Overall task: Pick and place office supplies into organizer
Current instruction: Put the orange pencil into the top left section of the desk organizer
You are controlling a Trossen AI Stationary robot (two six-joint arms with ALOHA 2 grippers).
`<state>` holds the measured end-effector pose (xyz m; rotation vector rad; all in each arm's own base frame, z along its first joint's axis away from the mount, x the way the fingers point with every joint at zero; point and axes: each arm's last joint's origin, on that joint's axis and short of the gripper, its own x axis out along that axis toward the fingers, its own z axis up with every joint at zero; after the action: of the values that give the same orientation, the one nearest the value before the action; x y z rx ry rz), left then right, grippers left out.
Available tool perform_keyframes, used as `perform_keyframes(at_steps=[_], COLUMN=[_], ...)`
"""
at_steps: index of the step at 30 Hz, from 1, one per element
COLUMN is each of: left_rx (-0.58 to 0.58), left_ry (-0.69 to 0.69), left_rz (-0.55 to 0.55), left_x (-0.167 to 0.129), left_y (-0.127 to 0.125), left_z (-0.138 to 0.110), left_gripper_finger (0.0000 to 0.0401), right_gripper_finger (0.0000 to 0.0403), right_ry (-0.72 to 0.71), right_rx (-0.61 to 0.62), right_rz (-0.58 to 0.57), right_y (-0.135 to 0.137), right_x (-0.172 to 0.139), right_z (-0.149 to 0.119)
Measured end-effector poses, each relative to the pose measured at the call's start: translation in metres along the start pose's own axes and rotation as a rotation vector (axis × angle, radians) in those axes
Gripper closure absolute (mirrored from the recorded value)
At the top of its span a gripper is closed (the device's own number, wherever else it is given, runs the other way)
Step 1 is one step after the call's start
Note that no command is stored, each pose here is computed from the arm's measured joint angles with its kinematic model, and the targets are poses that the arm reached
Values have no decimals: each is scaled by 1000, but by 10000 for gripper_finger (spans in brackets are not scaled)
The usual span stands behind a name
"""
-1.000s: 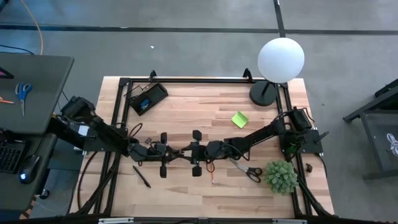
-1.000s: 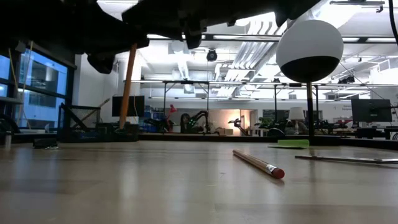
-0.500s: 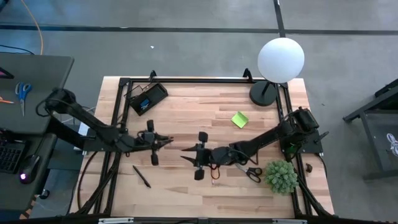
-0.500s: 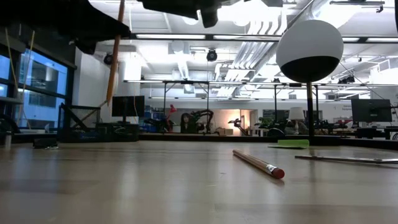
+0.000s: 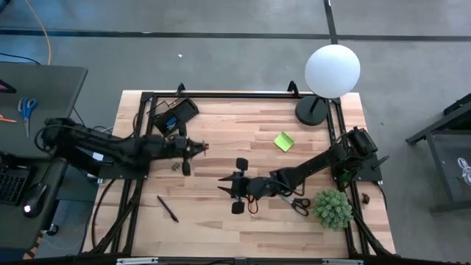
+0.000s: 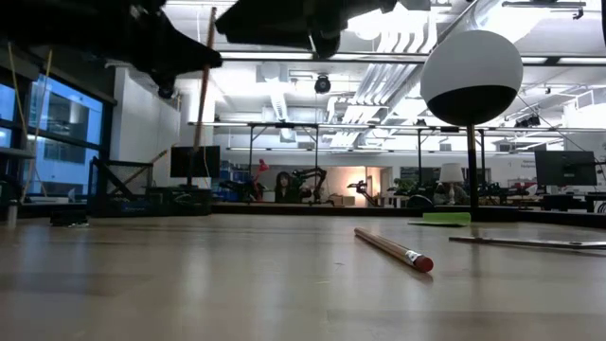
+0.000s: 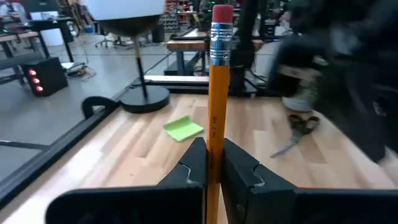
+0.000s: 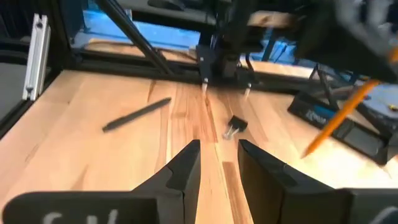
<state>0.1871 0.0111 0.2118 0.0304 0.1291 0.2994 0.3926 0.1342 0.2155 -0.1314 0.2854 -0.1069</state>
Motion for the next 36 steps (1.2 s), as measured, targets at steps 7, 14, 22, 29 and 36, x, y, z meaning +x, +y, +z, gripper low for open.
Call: perform_keyframes(at_steps=[7,14,22,29,36], left_rx=[4,-6,-17,85,60], left_ry=[-34,-61,38,44,155], left_rz=[195,456,758,901,1033], left_x=[-3,-30,-50,-62,-69], left_y=[59,104,125,125,125], left_z=[6,12,5,17,13], left_gripper_finger=[398,399,399,399,397], right_gripper_finger=[304,304,304,304,304], right_ry=[62,99,118,131,136], right_rx=[24,1,2,3,11], right_rz=[2,-26,-65,-66,-69], right_y=[0,6,6,6,6], right_x=[0,-1,1,1,1], right_z=[-7,-13,-19,-20,-21])
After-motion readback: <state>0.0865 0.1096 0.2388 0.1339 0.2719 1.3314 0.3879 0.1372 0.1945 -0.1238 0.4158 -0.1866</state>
